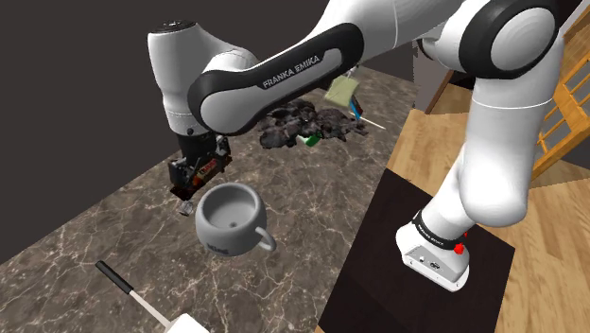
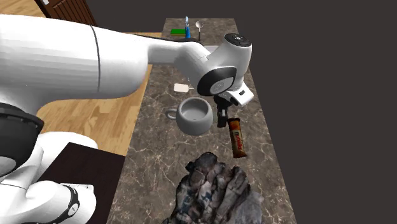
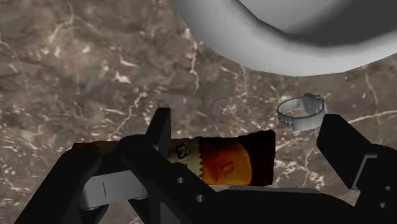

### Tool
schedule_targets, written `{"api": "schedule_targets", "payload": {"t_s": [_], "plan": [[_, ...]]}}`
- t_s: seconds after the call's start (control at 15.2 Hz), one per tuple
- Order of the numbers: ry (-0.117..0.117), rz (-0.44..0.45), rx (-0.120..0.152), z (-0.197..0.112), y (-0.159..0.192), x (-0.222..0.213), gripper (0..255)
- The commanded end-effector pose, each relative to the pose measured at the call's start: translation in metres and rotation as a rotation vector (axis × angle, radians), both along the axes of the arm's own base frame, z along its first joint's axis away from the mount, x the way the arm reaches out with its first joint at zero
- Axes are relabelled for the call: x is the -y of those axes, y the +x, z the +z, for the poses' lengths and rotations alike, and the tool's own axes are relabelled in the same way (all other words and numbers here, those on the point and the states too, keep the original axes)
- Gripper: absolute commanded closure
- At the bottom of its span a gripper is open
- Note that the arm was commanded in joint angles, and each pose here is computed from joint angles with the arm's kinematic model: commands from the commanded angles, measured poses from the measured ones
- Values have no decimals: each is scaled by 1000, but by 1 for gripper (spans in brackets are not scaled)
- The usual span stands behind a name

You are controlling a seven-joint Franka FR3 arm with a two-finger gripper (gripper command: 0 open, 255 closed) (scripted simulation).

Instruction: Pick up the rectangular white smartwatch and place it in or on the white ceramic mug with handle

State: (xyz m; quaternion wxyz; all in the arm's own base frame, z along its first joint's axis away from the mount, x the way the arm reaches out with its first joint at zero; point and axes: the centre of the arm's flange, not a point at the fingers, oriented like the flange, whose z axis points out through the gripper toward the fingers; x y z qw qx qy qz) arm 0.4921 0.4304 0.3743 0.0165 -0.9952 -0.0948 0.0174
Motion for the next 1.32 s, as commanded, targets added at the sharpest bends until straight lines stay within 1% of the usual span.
{"api": "schedule_targets", "payload": {"t_s": [0.0, 0.2, 0.73, 1.25], "plan": [[8, 8, -1, -9, 5, -22, 0], [19, 20, -3, -21, 15, -56, 0], [19, 20, -3, -61, 13, -58, 0], [19, 20, -4, -61, 13, -58, 0]]}}
